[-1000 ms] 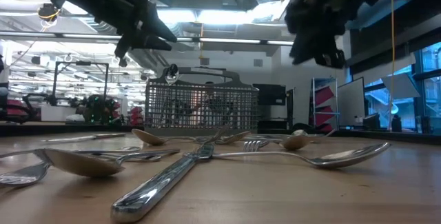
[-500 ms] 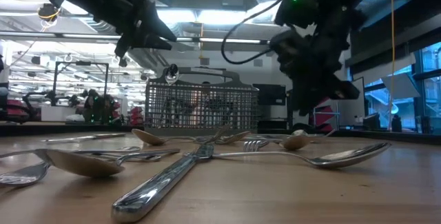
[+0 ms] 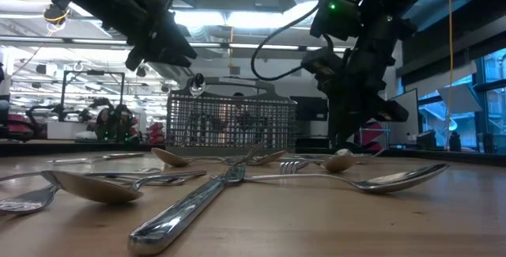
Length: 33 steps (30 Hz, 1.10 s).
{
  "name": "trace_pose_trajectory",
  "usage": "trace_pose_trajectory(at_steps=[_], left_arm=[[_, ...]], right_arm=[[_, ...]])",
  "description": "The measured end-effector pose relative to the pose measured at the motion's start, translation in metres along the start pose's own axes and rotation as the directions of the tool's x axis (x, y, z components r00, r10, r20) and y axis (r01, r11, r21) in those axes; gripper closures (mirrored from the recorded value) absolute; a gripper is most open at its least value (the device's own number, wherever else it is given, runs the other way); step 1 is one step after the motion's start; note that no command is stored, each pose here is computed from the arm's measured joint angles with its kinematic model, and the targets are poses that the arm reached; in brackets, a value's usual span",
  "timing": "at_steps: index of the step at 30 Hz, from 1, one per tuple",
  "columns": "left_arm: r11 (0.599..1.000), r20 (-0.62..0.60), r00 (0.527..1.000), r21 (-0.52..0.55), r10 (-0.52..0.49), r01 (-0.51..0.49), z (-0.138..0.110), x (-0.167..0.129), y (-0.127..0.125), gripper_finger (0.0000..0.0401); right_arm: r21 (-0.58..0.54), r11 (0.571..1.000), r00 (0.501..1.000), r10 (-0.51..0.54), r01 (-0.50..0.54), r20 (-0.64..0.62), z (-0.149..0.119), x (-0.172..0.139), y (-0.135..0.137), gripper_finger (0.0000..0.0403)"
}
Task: Sort silverware
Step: Put the silver spoon into the silverware rack
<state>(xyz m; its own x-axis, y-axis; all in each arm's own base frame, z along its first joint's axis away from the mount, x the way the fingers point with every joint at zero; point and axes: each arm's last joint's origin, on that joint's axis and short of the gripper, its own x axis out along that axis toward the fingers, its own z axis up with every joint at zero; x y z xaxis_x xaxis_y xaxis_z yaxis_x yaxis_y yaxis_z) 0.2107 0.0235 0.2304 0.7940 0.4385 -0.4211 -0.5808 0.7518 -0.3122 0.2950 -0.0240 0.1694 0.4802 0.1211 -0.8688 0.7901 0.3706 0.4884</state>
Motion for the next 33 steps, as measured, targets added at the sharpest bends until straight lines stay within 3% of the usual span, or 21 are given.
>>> trace_pose_trajectory(at_steps=[4,7,9,12,15,17,19,22,25,27,29,33], left_arm=[[1.0,-0.003,1.0,0.001,0.002,-0.002,0.0,0.0,0.0,0.0286],[1.0,-0.003,1.0,0.001,0.002,-0.002,0.0,0.0,0.0,0.0286],[1.0,-0.003,1.0,0.001,0.002,-0.002,0.0,0.0,0.0,0.0286],[1.0,-0.003,1.0,0.002,0.002,-0.002,0.0,0.0,0.0,0.0286],[1.0,-0.003,1.0,0.002,0.002,-0.002,0.0,0.0,0.0,0.0286],[1.0,-0.005,1.0,0.003,0.003,-0.003,0.0,0.0,0.0,0.0286],[1.0,-0.009,1.0,0.005,0.006,-0.006,-0.001,0.0,0.001,0.0286],[1.0,-0.014,1.0,0.007,0.009,-0.009,-0.001,0.0,0.001,0.0286],[1.0,-0.027,0.999,0.001,0.017,-0.017,-0.003,0.0,0.002,0.0286],[1.0,-0.026,1.0,-0.012,0.017,-0.017,-0.003,0.0,0.002,0.0286],[1.0,-0.026,1.0,-0.015,0.017,-0.018,-0.003,0.0,0.002,0.0286],[1.0,-0.026,1.0,-0.016,0.017,-0.017,-0.003,0.0,0.002,0.0286]], right_arm=[[-0.018,0.999,0.999,0.048,-0.048,-0.006,0.001,0.0,0.004,0.0327],[-0.251,0.962,0.994,0.1,-0.106,-0.036,0.002,0.0,0.007,0.0327],[-0.441,0.882,0.986,0.148,-0.166,-0.074,0.0,-0.001,0.011,0.0327],[-0.71,0.665,0.971,0.206,-0.232,-0.125,-0.006,0.0,0.018,0.0327],[-0.907,0.358,0.966,0.21,-0.221,-0.152,-0.014,0.0,0.023,0.0327],[-0.971,0.138,0.965,0.207,-0.194,-0.163,-0.018,0.0,0.025,0.0327],[-0.989,-0.054,0.97,0.195,-0.139,-0.147,-0.022,0.001,0.026,0.0327],[-0.961,-0.278,0.987,0.154,0.0,-0.045,-0.025,0.002,0.027,0.0327],[-0.881,-0.458,0.991,0.109,0.117,0.075,-0.022,0.003,0.026,0.0327],[-0.821,-0.552,0.989,0.094,0.146,0.113,-0.021,0.003,0.026,0.0327],[-0.778,-0.609,0.988,0.083,0.154,0.13,-0.02,0.002,0.025,0.0327],[-0.768,-0.633,0.995,0.049,0.1,0.089,-0.021,0.003,0.02,0.0327]])
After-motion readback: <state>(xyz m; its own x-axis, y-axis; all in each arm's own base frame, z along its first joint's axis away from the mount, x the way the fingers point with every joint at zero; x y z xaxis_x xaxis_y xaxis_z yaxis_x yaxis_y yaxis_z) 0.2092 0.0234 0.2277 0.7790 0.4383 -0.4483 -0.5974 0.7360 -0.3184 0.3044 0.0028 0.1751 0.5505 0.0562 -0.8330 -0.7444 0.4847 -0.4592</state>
